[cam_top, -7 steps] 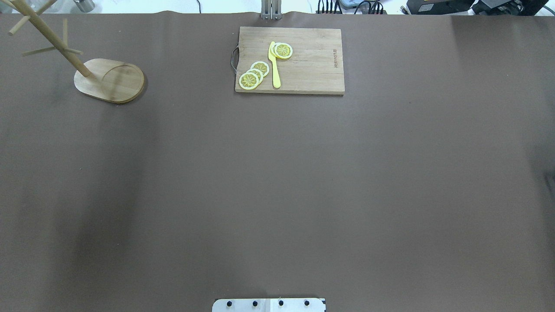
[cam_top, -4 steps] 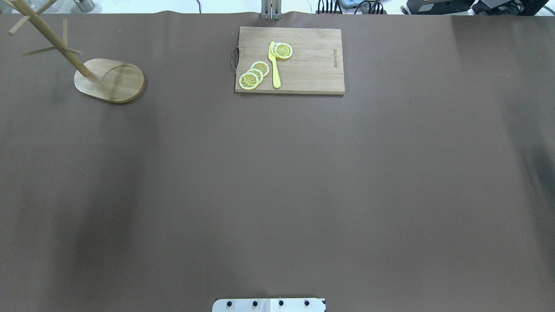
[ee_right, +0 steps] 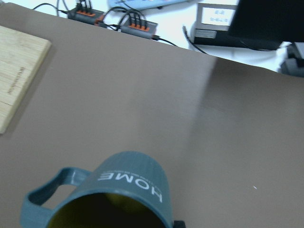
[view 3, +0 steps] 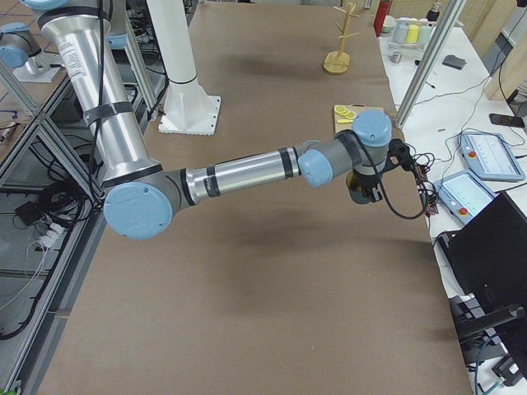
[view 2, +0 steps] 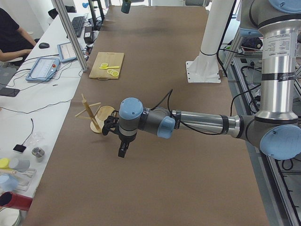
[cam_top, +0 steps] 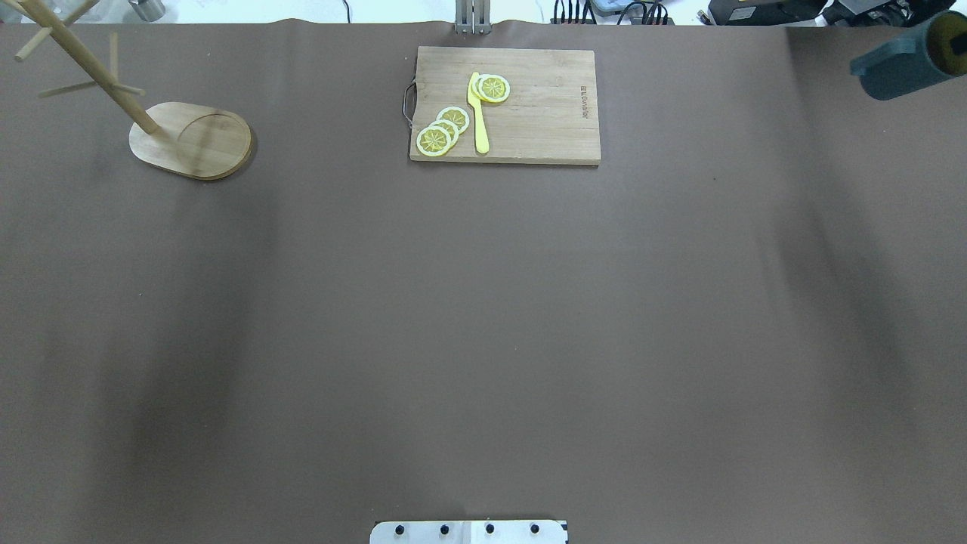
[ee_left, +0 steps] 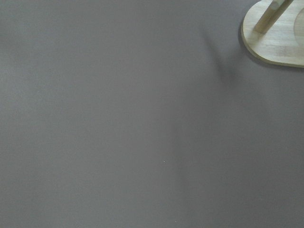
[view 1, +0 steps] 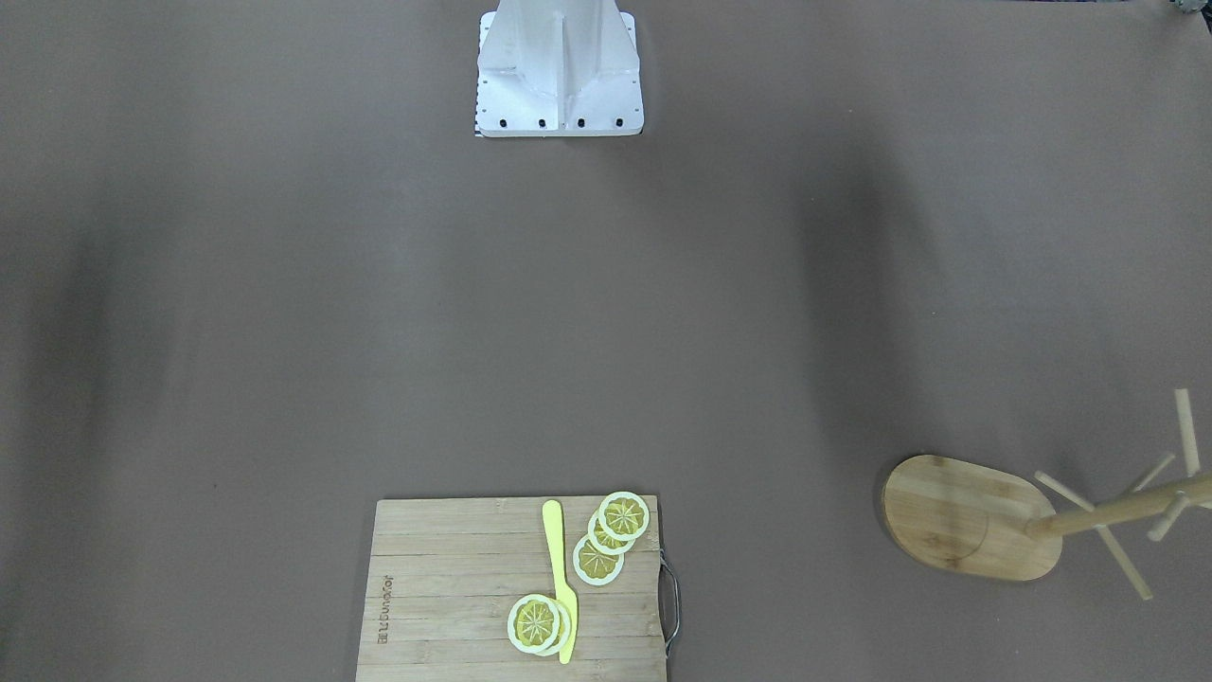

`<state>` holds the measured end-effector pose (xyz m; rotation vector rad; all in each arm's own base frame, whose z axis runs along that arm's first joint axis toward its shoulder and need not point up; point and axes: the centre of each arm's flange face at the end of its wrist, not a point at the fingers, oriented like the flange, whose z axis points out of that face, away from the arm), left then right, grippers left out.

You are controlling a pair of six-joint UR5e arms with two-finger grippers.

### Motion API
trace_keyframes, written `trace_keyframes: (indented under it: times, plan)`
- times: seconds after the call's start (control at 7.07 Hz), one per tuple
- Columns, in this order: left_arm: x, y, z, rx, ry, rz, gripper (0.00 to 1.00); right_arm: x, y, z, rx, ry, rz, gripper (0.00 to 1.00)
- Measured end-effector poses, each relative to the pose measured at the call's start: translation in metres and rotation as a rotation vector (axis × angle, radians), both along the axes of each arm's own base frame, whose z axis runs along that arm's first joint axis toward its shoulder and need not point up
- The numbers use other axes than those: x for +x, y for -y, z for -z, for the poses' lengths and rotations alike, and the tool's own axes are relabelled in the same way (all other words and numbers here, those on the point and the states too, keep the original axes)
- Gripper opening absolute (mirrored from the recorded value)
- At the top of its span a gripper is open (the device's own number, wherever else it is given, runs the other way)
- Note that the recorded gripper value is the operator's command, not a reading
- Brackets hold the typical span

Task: Hang cup on storage rack
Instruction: 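Carry the blue mug with the right gripper and lower it near the cutting board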

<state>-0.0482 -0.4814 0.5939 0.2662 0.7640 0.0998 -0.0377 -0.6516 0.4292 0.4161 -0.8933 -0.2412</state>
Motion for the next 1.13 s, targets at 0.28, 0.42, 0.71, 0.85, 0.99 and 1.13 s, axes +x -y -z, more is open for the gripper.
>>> trace_keyframes:
  times: [0.28, 0.42, 0.71, 0.85, 0.99, 1.13]
  plan:
    - [0.003, 0.0, 0.005, -0.001, -0.04, -0.01, 0.99, -0.146, 0.004, 0.097, 0.015, 0.019, 0.06, 0.0]
    - [0.004, 0.0, 0.006, -0.002, -0.054, -0.014, 0.99, -0.214, -0.016, 0.133, 0.022, 0.028, 0.089, 0.0]
    - [0.005, -0.001, 0.005, -0.006, -0.063, -0.017, 0.99, -0.311, -0.064, 0.185, 0.065, 0.054, 0.176, 0.0]
    - [0.005, -0.001, 0.004, -0.01, -0.063, -0.017, 0.99, -0.354, -0.085, 0.206, 0.078, 0.051, 0.201, 0.0]
    - [0.005, 0.0, 0.003, -0.012, -0.064, -0.017, 0.99, -0.396, -0.103, 0.223, 0.064, 0.026, 0.21, 0.0]
    - [0.006, 0.0, 0.001, -0.017, -0.064, -0.017, 0.99, -0.43, -0.113, 0.237, 0.039, -0.011, 0.222, 0.0]
